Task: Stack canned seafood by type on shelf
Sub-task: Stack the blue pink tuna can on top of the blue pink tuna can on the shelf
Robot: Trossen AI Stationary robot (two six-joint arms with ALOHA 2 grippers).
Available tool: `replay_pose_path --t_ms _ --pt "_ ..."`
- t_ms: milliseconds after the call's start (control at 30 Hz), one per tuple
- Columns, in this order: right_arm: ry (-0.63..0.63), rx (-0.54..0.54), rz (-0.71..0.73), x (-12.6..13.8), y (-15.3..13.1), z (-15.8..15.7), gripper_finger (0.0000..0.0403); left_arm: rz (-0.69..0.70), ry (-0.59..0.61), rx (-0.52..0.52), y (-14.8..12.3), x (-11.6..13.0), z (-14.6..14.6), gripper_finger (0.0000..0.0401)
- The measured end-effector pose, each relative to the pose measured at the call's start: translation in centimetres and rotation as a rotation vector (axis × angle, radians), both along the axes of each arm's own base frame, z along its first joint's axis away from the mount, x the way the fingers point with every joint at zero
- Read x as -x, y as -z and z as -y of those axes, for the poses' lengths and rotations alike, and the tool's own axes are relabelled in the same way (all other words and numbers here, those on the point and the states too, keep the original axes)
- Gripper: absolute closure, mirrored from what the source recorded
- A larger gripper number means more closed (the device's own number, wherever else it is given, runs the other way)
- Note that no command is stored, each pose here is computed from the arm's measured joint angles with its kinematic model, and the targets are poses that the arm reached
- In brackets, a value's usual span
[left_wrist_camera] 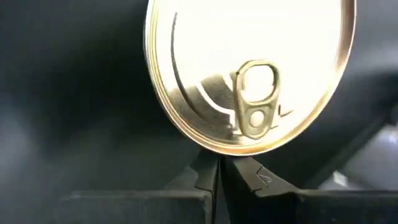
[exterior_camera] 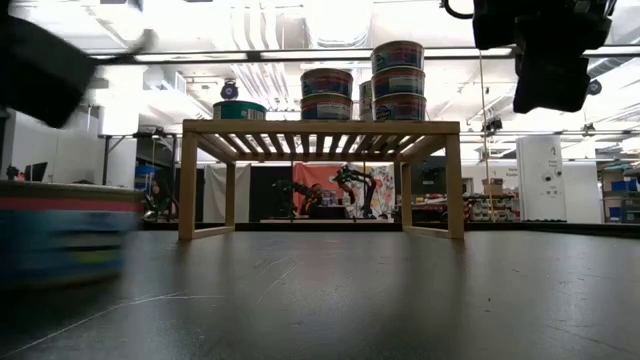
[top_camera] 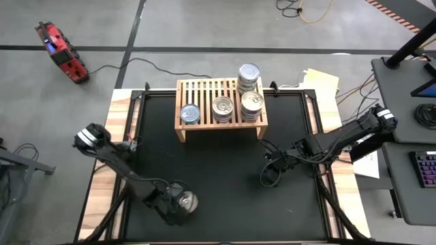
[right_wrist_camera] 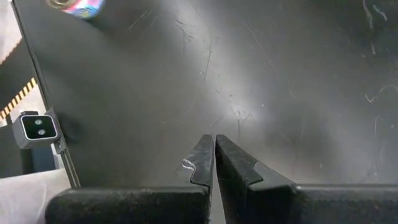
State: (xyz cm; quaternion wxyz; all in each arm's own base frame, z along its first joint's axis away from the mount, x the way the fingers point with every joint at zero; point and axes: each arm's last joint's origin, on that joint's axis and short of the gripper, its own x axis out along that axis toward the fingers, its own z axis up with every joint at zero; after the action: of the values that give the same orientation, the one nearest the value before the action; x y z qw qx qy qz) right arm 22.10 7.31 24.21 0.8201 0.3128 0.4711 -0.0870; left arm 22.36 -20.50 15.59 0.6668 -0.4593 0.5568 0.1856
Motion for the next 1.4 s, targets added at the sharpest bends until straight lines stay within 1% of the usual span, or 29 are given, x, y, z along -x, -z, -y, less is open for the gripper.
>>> replay_pose_path --t_ms 100,200,333,400,467,567,633,700,867,933,1000,1067,1133,1200,1300,1400 --pt "-0.001 0.013 0.010 -0.1 0.0 0.0 0.0394 0.028 -0.028 -0.073 0.9 -2.3 -0.8 0.0401" --pt "0.019 0.033 0.051 -0.3 -0.2 0.0 0.0394 0.034 0.003 -0.108 1.3 -4.8 -1.8 0.0401" --pt "-0.015 0.023 0.179 -1.2 -0.8 -0.3 0.0394 0.117 0.117 -0.119 -0.1 -7.4 -2.4 0.0401" --pt "-0.043 0.025 0.258 -1.8 -0.9 -0.5 0.0394 0.161 0.176 -0.116 -1.2 -8.0 -2.4 0.0401" --pt "-0.063 0.023 0.336 -2.5 -0.7 -0.7 0.0394 0.197 0.211 -0.117 -2.2 -8.3 -2.4 0.0401" --pt "-0.075 0.021 0.409 -3.7 0.0 -1.2 0.0394 0.234 0.235 -0.126 -3.7 -8.0 -2.7 0.0401" --pt "-0.082 0.029 0.409 -4.5 0.8 -1.4 0.0394 0.271 0.235 -0.145 -4.6 -7.7 -2.9 0.0401" --pt "-0.089 0.041 0.388 -5.3 1.8 -1.7 0.0394 0.330 0.227 -0.196 -5.8 -7.3 -3.3 0.0401" --pt "-0.127 0.071 0.336 -7.3 4.1 -2.4 0.0394 0.558 0.168 -0.324 -9.6 -6.1 -4.7 0.0401" --pt "-0.151 0.076 0.323 -8.1 4.9 -2.7 0.0394 0.638 0.148 -0.327 -10.4 -5.3 -5.2 0.0401" --pt "-0.157 0.080 0.344 -9.0 5.2 -2.8 0.0394 0.748 0.136 -0.297 -11.1 -4.6 -5.7 0.0401" --pt "-0.183 0.098 0.408 -10.0 5.0 -3.1 0.0394 0.887 0.128 -0.270 -11.1 -3.7 -6.1 0.0401" --pt "-0.221 0.132 0.459 -10.7 4.8 -3.3 0.0394 1.049 0.107 -0.248 -10.4 -3.1 -6.7 0.0401" --pt "-0.261 0.172 0.499 -11.5 4.6 -3.6 0.0394 1.155 0.039 -0.235 -9.0 -2.2 -7.5 0.0401" --pt "-0.319 0.234 0.527 -12.6 4.5 -3.9 0.0394 1.202 -0.146 -0.153 -7.0 -0.8 -8.7 0.0401" --pt "-0.368 0.293 0.537 -13.8 4.7 -4.1 0.0394 1.188 -0.260 -0.007 -5.4 0.3 -9.3 0.0401"
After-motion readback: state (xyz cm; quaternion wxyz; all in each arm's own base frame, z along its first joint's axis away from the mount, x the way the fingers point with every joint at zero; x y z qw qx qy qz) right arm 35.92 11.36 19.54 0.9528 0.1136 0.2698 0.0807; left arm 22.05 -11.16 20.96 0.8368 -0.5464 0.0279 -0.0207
